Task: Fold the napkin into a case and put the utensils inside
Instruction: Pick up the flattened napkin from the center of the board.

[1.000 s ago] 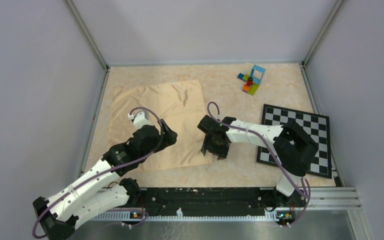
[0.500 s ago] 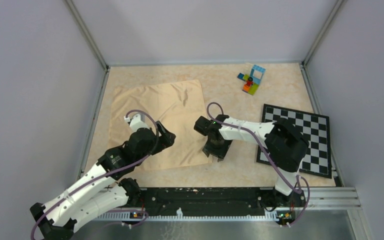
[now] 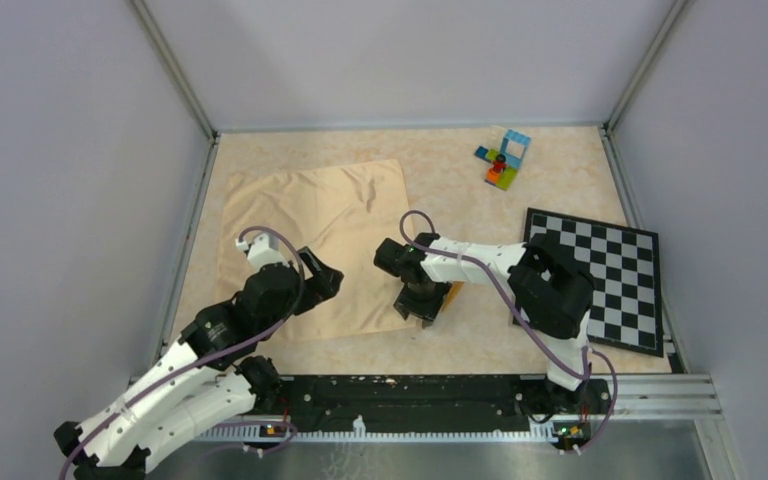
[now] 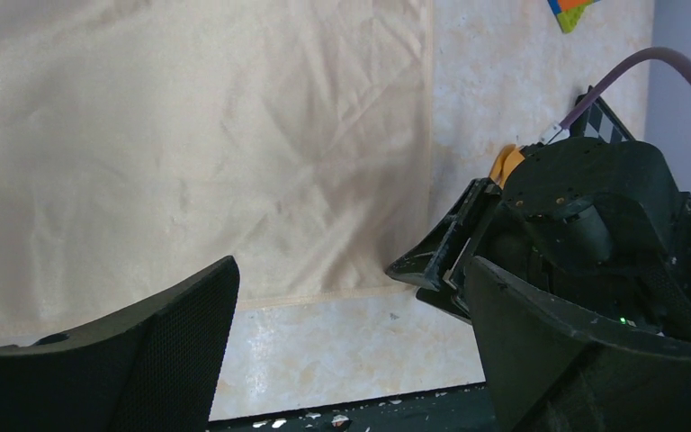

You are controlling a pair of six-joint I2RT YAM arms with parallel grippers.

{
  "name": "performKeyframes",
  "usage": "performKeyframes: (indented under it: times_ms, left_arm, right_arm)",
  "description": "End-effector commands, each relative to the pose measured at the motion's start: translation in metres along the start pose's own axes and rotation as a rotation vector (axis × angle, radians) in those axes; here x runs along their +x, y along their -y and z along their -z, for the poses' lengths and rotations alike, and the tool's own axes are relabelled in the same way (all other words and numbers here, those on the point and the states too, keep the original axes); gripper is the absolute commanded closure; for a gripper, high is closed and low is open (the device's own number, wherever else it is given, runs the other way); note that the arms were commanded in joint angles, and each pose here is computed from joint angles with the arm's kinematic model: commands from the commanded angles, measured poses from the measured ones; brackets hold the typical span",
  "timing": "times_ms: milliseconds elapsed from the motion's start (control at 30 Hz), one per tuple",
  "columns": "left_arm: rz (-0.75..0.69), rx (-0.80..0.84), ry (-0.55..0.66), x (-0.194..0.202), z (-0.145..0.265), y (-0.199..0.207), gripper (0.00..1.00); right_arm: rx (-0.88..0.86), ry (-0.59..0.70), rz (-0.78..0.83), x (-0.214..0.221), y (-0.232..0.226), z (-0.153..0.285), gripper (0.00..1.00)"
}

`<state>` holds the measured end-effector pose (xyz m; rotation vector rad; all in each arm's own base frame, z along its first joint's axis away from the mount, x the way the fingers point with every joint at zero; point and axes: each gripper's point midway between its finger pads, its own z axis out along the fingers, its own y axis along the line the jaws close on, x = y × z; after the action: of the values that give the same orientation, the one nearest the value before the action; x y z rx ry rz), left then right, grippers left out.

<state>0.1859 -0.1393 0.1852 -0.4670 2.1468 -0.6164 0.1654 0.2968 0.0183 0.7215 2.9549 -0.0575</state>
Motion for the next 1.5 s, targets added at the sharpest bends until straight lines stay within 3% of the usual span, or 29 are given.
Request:
performKeyframes:
  times_ms: [0,233,367,633,733,833,1000,1067,1200,1467]
  left_arm:
    - [-0.009,-0.009,0.028,-0.006,0.005,-0.006,0.01]
    - [-0.026,-0.039,0.033,-0.008,0.005,-0.010,0.01]
    - [-0.026,-0.048,0.027,-0.006,0.001,-0.009,0.01]
    - [0.020,-0.169,-0.039,0.004,-0.013,-0.015,0.01]
    - [0.029,-0.284,-0.103,0.001,-0.025,-0.038,0.01]
    - [0.136,-0.404,-0.162,-0.010,-0.036,-0.078,0.01]
    - [0.286,-0.717,-0.052,-0.030,-0.009,-0.141,0.01]
    - [0.397,-0.736,-0.052,-0.028,-0.004,-0.155,0.02]
    - [0.566,-0.894,0.088,-0.033,0.016,-0.208,0.05]
    - [0.842,-0.995,0.168,-0.038,0.022,-0.263,0.06]
  right_arm:
    - [0.005,-0.002,-0.027,0.004,-0.002,-0.006,0.55]
    - [-0.012,0.032,-0.029,0.000,0.007,-0.018,0.76]
    - [-0.061,0.035,-0.027,-0.001,0.000,-0.015,1.00]
    - [-0.186,0.036,-0.025,-0.004,-0.027,0.002,1.00]
    - [-0.268,-0.013,-0.028,0.004,-0.036,0.001,1.00]
    - [-0.313,-0.036,-0.026,0.008,-0.038,-0.005,1.00]
    - [-0.364,-0.107,-0.022,0.012,-0.041,-0.009,1.00]
    - [-0.364,-0.126,-0.018,0.011,-0.038,-0.011,1.00]
    - [-0.374,-0.147,-0.029,0.008,-0.031,-0.013,1.00]
    - [-0.411,-0.130,-0.050,-0.005,-0.034,-0.001,1.00]
